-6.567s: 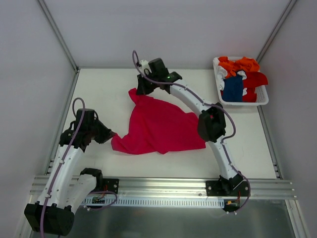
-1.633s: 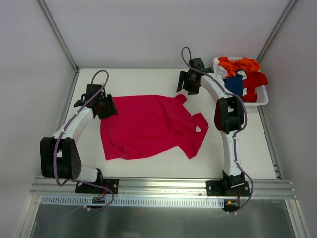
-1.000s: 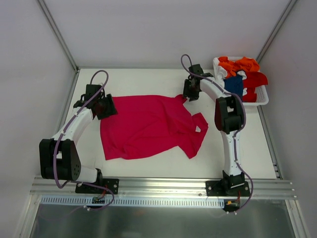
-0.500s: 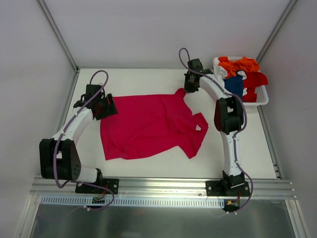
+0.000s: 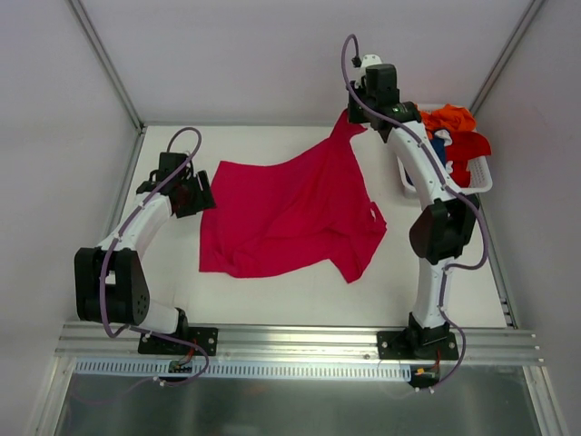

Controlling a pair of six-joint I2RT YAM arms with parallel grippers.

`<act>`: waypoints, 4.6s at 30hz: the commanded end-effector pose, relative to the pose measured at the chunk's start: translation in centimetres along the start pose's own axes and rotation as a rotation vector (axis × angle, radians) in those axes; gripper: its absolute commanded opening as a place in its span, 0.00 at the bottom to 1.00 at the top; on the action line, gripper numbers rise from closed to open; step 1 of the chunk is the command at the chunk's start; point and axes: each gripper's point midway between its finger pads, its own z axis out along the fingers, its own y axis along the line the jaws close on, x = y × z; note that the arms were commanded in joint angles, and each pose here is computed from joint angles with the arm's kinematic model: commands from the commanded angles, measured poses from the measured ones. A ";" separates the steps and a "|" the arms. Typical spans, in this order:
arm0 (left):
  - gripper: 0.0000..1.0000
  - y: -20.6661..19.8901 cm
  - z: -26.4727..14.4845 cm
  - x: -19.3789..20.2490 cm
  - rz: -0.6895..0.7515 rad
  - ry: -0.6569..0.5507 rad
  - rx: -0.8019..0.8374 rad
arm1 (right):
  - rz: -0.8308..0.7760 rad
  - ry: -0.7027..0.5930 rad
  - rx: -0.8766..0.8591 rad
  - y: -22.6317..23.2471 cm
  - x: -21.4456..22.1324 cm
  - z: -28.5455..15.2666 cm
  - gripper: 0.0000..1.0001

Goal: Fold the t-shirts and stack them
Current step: Flatten the tshirt out

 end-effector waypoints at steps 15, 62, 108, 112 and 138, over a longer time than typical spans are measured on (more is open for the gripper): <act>0.64 -0.7 -0.7 -1.4 0.047 -0.002 0.035 | -0.357 0.394 -0.458 15.0 14.8 1.9 0.32; 0.69 1.1 -0.2 -2.5 0.020 0.007 -0.051 | 0.603 0.397 -0.083 1.2 17.5 14.8 0.56; 0.74 -4.4 18.1 -15.3 -0.194 0.001 0.034 | 0.549 0.313 -0.175 2.1 11.0 10.2 0.01; 0.71 -4.3 18.8 -14.3 -0.212 0.032 0.039 | 0.544 0.313 -0.175 2.1 10.9 10.0 0.01; 0.00 -5.1 19.8 -14.7 -0.213 0.038 0.085 | 0.565 0.295 -0.150 0.8 10.3 10.0 0.01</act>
